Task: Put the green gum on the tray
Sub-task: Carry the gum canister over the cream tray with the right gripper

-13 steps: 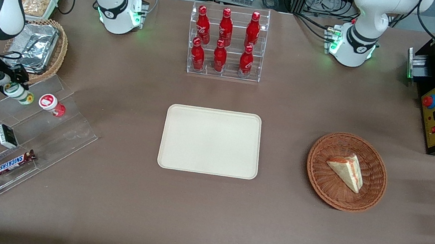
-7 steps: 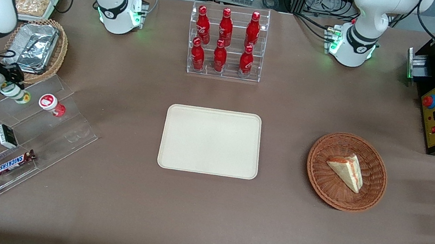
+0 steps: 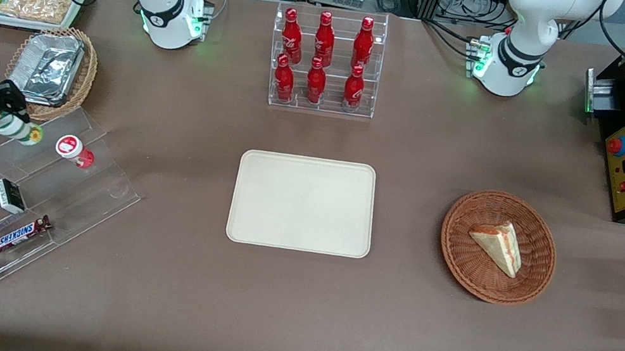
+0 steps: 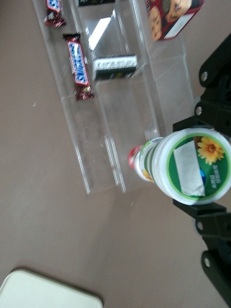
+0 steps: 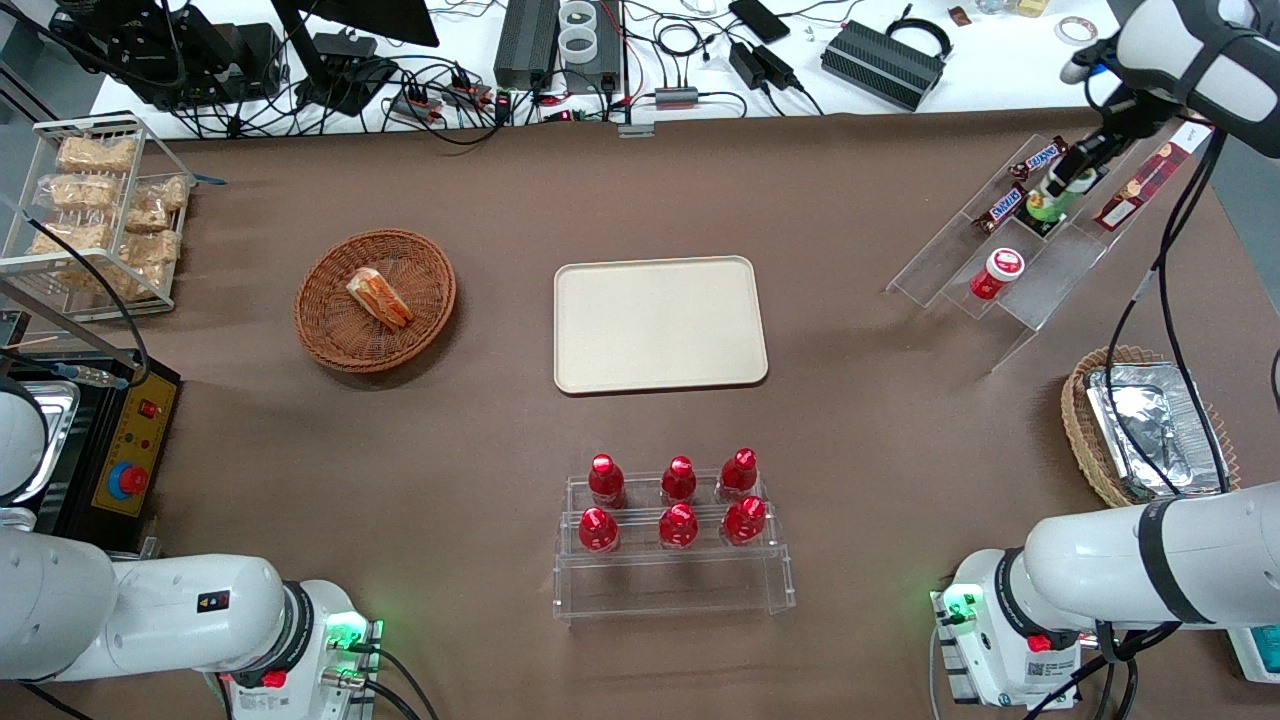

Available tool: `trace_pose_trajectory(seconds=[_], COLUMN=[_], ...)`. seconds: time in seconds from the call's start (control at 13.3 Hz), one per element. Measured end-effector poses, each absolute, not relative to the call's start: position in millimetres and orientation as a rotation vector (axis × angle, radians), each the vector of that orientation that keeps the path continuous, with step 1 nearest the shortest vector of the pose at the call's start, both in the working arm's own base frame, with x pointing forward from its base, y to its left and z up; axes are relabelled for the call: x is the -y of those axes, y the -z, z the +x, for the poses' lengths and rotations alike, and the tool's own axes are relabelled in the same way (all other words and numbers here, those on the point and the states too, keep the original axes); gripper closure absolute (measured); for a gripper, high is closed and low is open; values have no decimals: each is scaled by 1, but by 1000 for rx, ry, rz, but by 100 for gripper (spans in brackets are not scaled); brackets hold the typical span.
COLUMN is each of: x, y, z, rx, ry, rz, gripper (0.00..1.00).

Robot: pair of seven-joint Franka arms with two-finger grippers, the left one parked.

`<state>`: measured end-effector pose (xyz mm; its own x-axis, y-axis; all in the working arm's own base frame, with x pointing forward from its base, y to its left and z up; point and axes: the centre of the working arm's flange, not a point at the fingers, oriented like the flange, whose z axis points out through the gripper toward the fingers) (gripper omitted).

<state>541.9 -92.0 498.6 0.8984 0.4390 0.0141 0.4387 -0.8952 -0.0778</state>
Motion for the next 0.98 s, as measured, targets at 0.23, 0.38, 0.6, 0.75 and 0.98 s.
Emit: trace_pose_trajectory(seconds=[0.23,0.38,0.6,0.75,0.98], x=[16,-40,-111,-156,-218], y=[-505,-500,-485,-475,-453], z=[555,556,554,552,546], rx=[617,552,451,384,295], ry=[-33,-64,-107,-102,-90], rz=[-3000,-3015,-3042,-3060,-3082], gripper=[41,41,41,41,41])
